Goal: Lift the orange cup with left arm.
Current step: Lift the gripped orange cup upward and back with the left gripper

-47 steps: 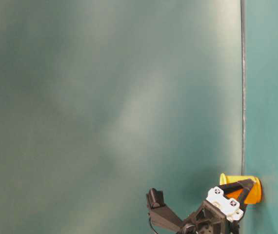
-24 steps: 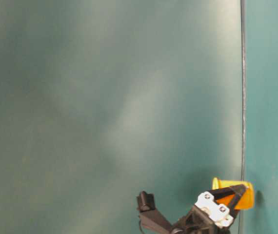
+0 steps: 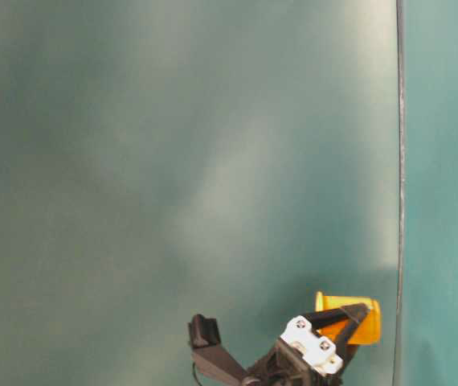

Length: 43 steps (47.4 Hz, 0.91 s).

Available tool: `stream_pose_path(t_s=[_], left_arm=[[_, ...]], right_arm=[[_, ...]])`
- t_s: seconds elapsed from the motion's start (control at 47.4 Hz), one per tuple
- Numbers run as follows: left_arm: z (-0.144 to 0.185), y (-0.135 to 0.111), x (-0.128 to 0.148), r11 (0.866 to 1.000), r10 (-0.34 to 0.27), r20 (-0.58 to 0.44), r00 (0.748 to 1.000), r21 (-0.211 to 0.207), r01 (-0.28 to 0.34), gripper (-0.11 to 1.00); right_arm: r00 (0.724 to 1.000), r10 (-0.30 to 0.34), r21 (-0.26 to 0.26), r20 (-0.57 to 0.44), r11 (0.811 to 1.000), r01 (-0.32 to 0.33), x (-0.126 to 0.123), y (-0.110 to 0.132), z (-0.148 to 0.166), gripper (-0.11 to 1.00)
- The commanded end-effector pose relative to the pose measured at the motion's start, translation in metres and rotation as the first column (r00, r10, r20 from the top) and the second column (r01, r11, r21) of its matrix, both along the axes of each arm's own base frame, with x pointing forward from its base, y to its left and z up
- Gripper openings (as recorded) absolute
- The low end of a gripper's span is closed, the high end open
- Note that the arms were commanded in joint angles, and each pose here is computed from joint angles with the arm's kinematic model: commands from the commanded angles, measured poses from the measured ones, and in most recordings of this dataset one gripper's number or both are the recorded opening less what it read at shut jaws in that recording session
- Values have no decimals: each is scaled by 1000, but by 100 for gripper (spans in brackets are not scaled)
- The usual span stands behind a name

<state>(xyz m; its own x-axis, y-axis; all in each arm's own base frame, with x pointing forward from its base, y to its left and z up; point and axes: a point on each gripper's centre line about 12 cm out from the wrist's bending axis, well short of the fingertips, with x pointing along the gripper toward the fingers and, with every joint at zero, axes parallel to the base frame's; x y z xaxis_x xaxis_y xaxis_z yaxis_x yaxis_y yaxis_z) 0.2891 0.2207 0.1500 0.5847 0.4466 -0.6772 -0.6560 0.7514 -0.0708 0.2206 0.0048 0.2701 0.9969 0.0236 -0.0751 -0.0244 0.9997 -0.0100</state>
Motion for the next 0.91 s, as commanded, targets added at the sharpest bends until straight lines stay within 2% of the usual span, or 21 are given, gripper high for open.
stream_pose_path(t_s=[0.0, 0.317, 0.612, 0.886], left_arm=[[24, 3, 6, 999, -9, 34, 999, 36, 8, 64], [55, 3, 5, 998, -21, 52, 998, 68, 17, 64], [77, -1, 0, 998, -18, 33, 999, 55, 17, 64], [91, 1, 2, 998, -19, 43, 999, 65, 17, 64]], right_arm=[[999, 2, 1, 37, 1000, -2, 3, 0, 14, 0], [999, 2, -1, 32, 1000, -2, 3, 0, 13, 0], [1000, 2, -1, 26, 1000, -2, 4, 0, 14, 0], [1000, 2, -1, 28, 1000, -2, 4, 0, 14, 0]])
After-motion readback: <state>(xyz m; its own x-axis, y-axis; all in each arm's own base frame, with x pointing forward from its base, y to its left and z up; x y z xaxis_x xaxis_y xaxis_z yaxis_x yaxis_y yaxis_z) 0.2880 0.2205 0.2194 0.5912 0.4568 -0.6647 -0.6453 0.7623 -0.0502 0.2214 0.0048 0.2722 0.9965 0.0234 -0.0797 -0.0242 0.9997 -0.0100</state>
